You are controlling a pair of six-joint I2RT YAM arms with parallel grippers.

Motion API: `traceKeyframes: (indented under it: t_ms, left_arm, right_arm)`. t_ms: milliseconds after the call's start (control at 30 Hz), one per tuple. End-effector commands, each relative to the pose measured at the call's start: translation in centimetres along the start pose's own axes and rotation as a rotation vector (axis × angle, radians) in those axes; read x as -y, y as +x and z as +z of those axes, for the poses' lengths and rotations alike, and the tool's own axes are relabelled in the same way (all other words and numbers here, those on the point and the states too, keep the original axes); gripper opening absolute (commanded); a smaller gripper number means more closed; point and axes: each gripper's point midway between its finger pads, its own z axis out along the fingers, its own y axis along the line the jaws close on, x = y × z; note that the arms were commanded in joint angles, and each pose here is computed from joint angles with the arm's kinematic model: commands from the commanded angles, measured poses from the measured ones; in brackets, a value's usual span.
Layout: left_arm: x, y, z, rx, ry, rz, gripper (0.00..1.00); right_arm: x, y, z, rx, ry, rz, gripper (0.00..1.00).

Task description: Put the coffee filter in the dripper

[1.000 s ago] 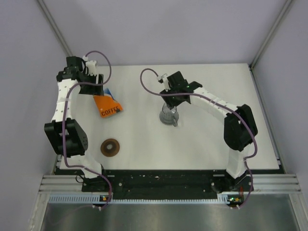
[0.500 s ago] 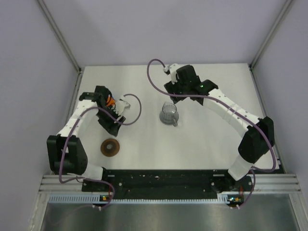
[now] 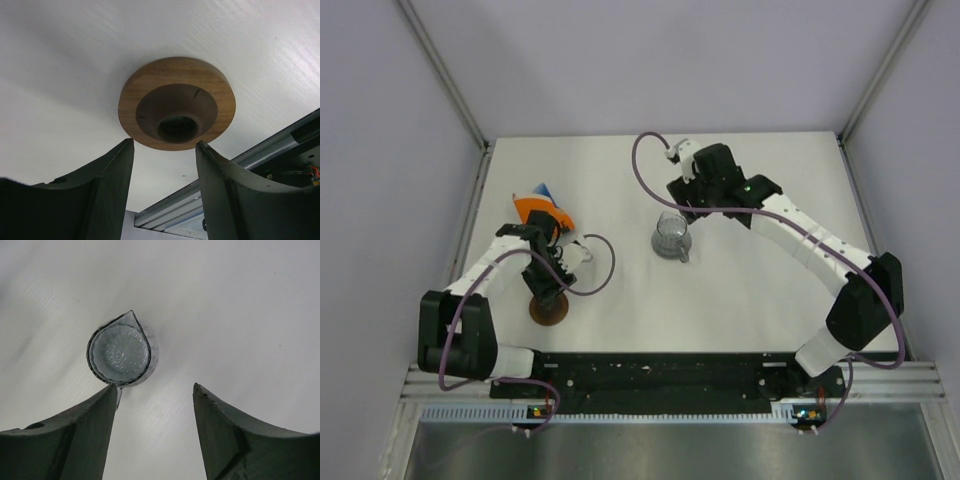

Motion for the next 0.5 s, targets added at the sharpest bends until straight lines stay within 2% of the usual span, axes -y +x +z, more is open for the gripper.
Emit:
traceKeyframes:
  t_ms: [0, 167, 267, 367, 400, 467]
  left_arm:
    - [-1.8, -0.8, 0.9, 0.034, -0.081, 0.025, 0.57]
    - [-2.9, -0.1, 2.7, 0.014, -0.151, 0.019, 0.54]
    - [-2.9, -0.5, 4.2, 0.047, -0.158, 0.013, 0.54]
    - [-2.3, -1.0, 5.3, 0.079, -0.134, 0.022, 0.48]
    - [-2.2, -0.9, 5.5, 0.083, -0.133, 0.025, 0.41]
    - [-1.8, -1.1, 5.6, 0.091, -0.118, 0.034, 0.14]
  right_arm:
    - [0.2, -2.5, -2.5, 0.105, 0.012, -0.006, 0.63]
    - [-0.1, -2.9, -2.9, 0.123, -0.009, -0.007, 0.63]
    - [-0.3, -2.9, -2.9, 0.127, -0.019, -0.005, 0.63]
    - [-0.4, -3.1, -3.1, 0.132, -0.024, 0.001, 0.63]
    - [-0.4, -3.2, -3.2, 0.137, -0.026, 0.004, 0.63]
    - [-0.7, -3.4, -3.5, 0.149, -0.037, 0.007, 0.63]
